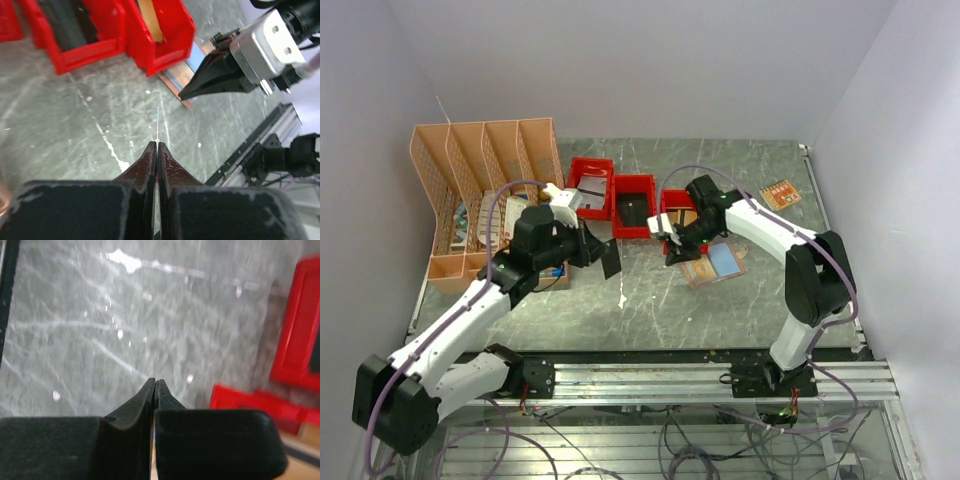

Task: Put the credit cards into the card holder
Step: Move the storage box to the center of the board.

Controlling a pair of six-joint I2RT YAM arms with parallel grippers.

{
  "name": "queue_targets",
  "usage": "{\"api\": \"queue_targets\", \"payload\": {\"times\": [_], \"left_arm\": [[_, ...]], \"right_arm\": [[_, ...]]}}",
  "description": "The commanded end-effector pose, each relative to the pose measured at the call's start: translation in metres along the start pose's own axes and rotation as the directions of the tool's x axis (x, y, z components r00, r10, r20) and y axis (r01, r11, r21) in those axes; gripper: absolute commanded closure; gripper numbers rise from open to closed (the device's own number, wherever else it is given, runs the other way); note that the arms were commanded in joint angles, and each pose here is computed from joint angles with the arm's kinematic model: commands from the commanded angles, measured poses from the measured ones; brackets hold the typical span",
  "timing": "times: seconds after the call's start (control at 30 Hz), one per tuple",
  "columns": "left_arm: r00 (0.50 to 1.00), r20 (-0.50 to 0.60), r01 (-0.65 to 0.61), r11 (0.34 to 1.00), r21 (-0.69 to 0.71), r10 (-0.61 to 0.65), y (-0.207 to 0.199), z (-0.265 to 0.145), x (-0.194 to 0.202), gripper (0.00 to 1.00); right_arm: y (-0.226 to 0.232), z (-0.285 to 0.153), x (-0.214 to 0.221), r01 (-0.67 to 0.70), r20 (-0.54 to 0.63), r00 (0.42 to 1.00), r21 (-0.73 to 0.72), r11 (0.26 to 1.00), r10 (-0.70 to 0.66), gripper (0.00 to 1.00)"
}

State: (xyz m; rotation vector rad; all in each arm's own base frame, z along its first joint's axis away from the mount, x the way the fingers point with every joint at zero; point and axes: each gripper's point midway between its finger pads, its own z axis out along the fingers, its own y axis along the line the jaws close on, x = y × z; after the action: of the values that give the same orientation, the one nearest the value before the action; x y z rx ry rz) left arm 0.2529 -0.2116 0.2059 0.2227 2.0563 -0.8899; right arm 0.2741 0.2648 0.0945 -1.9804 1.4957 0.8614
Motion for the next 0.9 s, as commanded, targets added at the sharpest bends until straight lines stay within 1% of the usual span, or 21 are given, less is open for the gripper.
{"api": "queue_targets", "payload": {"times": [0.0,0.1,0.23,0.43,0.6,0.7,0.77,0.8,0.87], "left_arm": [[0.999,0.020,-0.040,0.959,0.282,0.036,-0.050,0.016,-0.006,0.93],[0.999,-0.025,-0.028,0.943,0.332,0.039,-0.062,0.032,0.009,0.93],[0.998,-0.054,-0.014,0.931,0.364,0.037,-0.073,0.045,0.024,0.93],[0.994,-0.105,0.028,0.915,0.403,0.016,-0.079,0.063,0.048,0.93],[0.990,-0.140,0.058,0.899,0.433,0.004,-0.089,0.083,0.062,0.93],[0.987,-0.161,0.084,0.891,0.447,-0.012,-0.094,0.097,0.067,0.93],[0.986,-0.166,0.106,0.884,0.456,-0.032,-0.098,0.108,0.068,0.93],[0.985,-0.166,0.122,0.881,0.457,-0.050,-0.100,0.113,0.067,0.93],[0.982,-0.160,0.162,0.870,0.465,-0.097,-0.106,0.126,0.066,0.93]], "right_arm": [[0.016,-0.009,0.048,-0.068,-0.077,0.995,-0.019,0.997,0.067,1.00],[0.000,-0.005,0.065,-0.109,-0.116,0.987,0.018,0.994,0.110,1.00],[-0.021,-0.003,0.080,-0.143,-0.150,0.977,0.065,0.988,0.151,1.00],[-0.070,-0.017,0.091,-0.161,-0.178,0.961,0.253,0.954,0.209,1.00],[-0.107,-0.035,0.102,-0.197,-0.169,0.945,0.390,0.900,0.281,1.00],[-0.119,-0.043,0.105,-0.222,-0.141,0.941,0.432,0.874,0.308,1.00],[-0.119,-0.047,0.100,-0.235,-0.105,0.947,0.420,0.876,0.304,1.00],[-0.113,-0.049,0.094,-0.249,-0.078,0.951,0.381,0.890,0.299,1.00],[-0.094,-0.057,0.075,-0.279,0.011,0.958,0.273,0.921,0.287,1.00]]}}
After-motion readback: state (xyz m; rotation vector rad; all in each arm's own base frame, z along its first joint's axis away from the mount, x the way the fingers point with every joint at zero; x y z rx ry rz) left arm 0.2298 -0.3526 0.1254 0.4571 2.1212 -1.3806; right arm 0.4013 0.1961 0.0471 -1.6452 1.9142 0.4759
